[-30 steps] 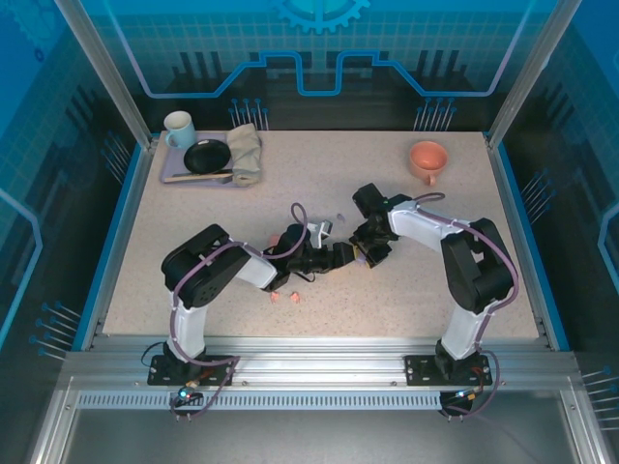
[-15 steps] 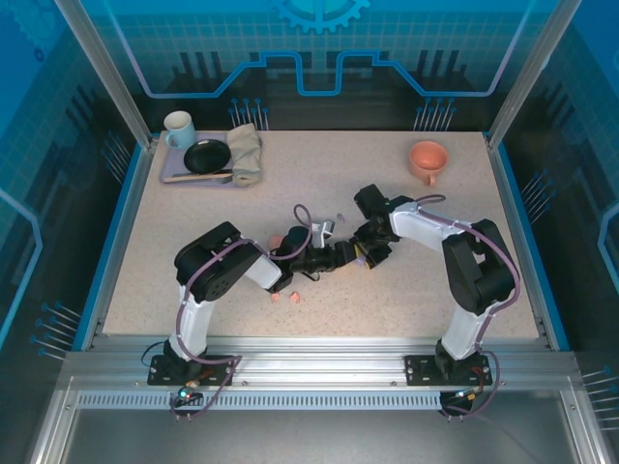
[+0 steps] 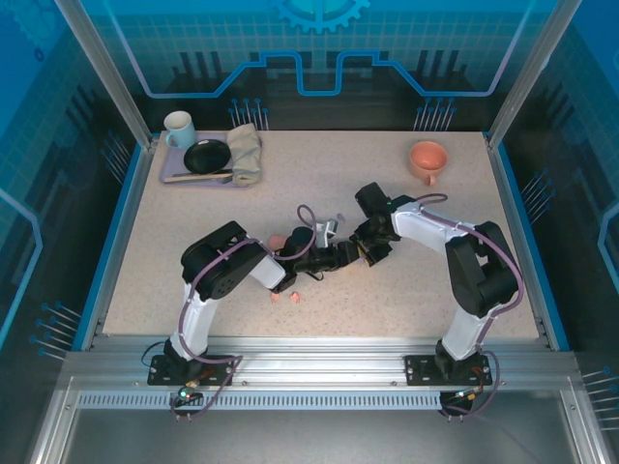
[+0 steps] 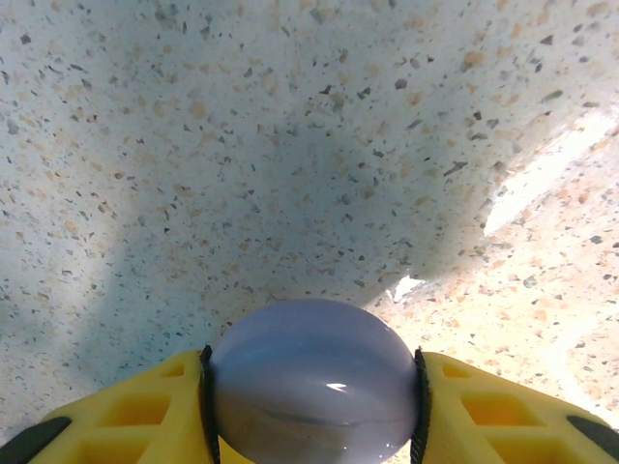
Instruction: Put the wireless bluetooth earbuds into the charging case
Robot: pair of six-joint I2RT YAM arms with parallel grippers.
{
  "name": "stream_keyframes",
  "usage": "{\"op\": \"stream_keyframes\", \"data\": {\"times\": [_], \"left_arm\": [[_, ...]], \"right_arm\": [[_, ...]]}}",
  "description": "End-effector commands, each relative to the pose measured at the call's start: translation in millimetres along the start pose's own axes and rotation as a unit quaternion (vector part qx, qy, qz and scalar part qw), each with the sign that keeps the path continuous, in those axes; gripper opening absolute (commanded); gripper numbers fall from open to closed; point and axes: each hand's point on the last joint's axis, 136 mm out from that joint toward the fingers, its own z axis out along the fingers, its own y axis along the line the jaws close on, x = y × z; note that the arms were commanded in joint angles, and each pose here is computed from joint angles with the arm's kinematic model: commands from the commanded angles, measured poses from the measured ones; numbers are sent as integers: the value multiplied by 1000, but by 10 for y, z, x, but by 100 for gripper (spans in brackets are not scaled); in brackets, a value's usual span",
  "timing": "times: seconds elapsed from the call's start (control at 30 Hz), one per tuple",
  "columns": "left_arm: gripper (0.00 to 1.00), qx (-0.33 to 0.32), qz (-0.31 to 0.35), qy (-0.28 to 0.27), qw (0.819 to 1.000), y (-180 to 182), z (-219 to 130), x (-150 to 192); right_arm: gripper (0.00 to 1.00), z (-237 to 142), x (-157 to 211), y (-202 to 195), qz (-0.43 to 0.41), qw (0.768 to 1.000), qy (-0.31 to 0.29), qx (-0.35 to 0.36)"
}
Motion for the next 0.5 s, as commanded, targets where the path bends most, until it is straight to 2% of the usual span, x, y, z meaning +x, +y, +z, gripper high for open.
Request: {"op": "stream_keyframes", "data": {"times": [0.0,0.47], "left_arm": [[50,-51,-26,10,998,322,65,139],[34,-49,-28,-8,998,326,152,34]], "right_arm": [[36,-55,40,-36,1,1000,12,-4],[35,-36,70,-85,0,1000,15,0]]}}
